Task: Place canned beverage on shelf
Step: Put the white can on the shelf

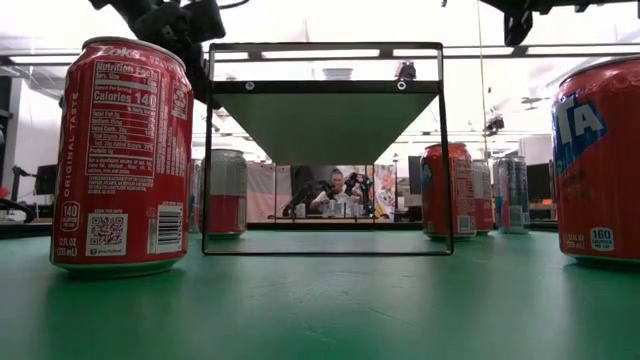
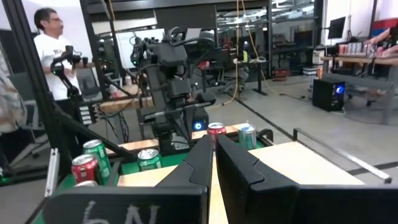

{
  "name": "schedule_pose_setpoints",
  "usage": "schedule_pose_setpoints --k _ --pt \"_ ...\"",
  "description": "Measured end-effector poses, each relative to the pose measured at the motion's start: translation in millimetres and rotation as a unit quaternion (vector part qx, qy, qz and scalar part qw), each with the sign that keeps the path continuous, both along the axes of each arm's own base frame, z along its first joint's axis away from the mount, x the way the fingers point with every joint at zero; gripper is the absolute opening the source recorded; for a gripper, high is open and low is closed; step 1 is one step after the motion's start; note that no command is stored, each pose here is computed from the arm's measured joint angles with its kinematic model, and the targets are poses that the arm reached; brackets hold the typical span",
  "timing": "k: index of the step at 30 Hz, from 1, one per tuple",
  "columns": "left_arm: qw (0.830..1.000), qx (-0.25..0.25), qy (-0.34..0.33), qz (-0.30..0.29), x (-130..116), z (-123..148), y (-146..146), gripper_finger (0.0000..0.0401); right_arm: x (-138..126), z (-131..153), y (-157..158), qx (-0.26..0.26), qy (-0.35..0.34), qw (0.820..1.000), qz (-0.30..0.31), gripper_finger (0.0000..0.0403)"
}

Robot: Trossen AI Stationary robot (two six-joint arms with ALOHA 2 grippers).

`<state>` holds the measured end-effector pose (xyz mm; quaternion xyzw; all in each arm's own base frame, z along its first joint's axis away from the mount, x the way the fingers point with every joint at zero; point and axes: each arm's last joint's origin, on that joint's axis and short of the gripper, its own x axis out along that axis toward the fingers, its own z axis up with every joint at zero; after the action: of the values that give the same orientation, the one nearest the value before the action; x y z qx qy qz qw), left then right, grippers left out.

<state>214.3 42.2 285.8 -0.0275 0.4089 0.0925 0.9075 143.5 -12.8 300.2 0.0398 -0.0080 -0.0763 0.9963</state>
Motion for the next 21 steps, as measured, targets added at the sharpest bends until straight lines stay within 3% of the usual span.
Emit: schedule_pose_setpoints --k 4,8,16,21 --pt "0.999 -0.008 0.046 -0.002 7 -1 1 0.0031 0 -1 0 -0.009 0.008 1.0 0.0 0.0013" --pt "0.996 -0.014 0.092 0.001 12 -9 3 0.0081 0 -4 0 -0.018 0.023 1.0 0.0 0.0013" --pt "0.984 0.084 0.146 0.051 20 -21 11 0.0231 0 -4 0 -0.012 0.025 1.0 0.0 0.0013" --pt "0.982 0.1 0.156 0.035 25 -26 12 0.0301 0 -4 0 -0.012 0.025 1.0 0.0 0.0013"
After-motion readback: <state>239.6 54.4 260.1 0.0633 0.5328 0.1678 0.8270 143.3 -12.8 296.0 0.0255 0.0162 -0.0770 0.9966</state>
